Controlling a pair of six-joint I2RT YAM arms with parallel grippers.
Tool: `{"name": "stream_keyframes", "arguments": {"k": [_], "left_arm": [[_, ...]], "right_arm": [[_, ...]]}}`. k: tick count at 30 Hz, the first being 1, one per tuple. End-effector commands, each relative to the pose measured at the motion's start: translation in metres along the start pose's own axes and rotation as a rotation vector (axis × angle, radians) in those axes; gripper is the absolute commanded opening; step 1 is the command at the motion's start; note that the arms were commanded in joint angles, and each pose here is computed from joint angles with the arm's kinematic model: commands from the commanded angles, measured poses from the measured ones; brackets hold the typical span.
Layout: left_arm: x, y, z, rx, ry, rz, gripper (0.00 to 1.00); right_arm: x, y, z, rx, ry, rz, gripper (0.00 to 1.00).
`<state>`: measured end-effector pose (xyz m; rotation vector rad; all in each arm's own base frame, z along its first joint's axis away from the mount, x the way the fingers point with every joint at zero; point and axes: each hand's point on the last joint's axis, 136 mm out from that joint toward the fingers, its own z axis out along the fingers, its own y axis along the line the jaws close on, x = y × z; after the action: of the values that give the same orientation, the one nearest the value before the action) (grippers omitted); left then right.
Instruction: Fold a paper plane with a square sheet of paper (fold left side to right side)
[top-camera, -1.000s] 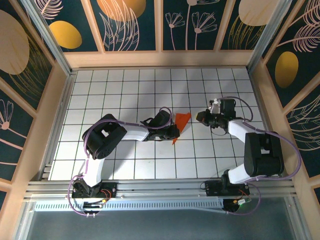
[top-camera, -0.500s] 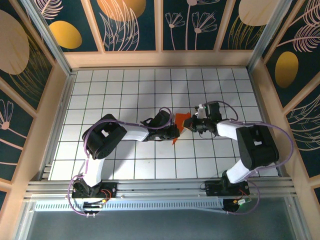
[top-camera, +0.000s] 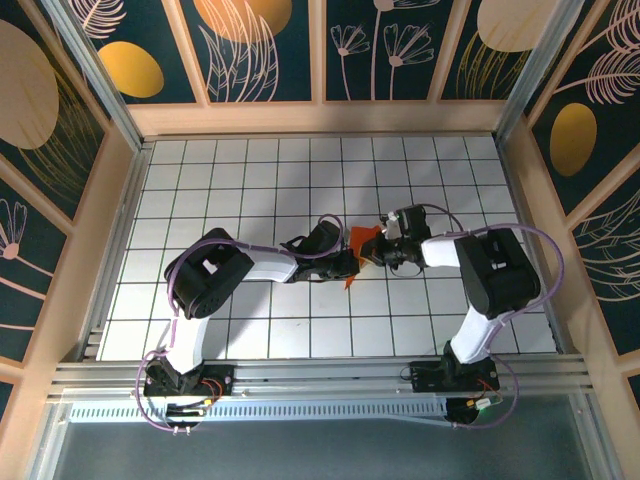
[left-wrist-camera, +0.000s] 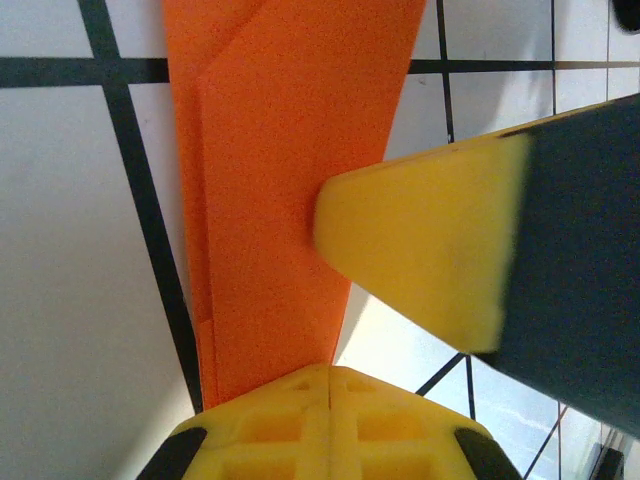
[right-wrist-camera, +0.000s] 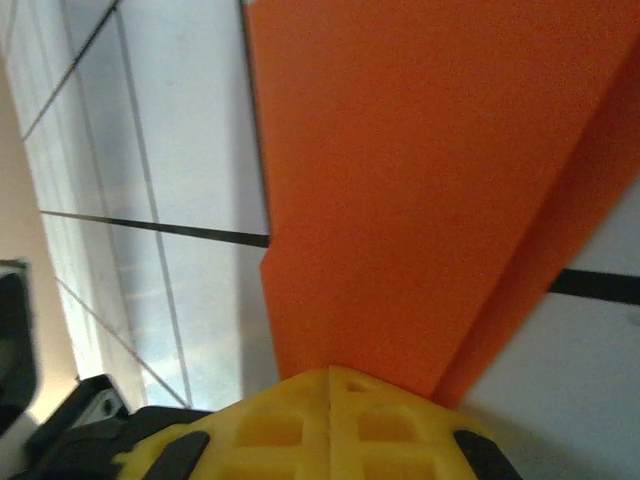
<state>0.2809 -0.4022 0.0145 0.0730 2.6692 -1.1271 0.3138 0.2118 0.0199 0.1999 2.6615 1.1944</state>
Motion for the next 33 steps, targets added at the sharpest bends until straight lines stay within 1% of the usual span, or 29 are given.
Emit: {"name": "stream_keyframes", "arguments": {"k": [1, 6, 13, 18, 26, 33], "left_arm": [[0.024, 0.052, 0.002, -0.167, 0.054, -0.065, 0.0], [0.011, 0.027, -0.003, -0.1, 0.039, -0.044, 0.0], [-0.012, -0.012, -0.023, 0.022, 0.011, -0.024, 0.05], [-0.012, -0.033, -0.032, 0.098, 0.026, -0.019, 0.07], [0.009, -0.039, -0.032, 0.157, 0.096, -0.035, 0.05], [0.015, -0.035, -0.024, 0.137, 0.119, -0.037, 0.05]], "right_arm": [[0.0, -0.014, 0.006, 0.065, 0.007, -0.001, 0.0], [0.008, -0.03, 0.01, 0.116, 0.03, 0.01, 0.0], [0.014, -0.041, 0.011, 0.153, 0.05, 0.012, 0.0], [0.015, -0.043, 0.012, 0.16, 0.06, 0.01, 0.0], [0.017, -0.05, 0.013, 0.191, 0.068, 0.009, 0.0], [0.017, -0.053, 0.013, 0.204, 0.073, 0.006, 0.0]]}}
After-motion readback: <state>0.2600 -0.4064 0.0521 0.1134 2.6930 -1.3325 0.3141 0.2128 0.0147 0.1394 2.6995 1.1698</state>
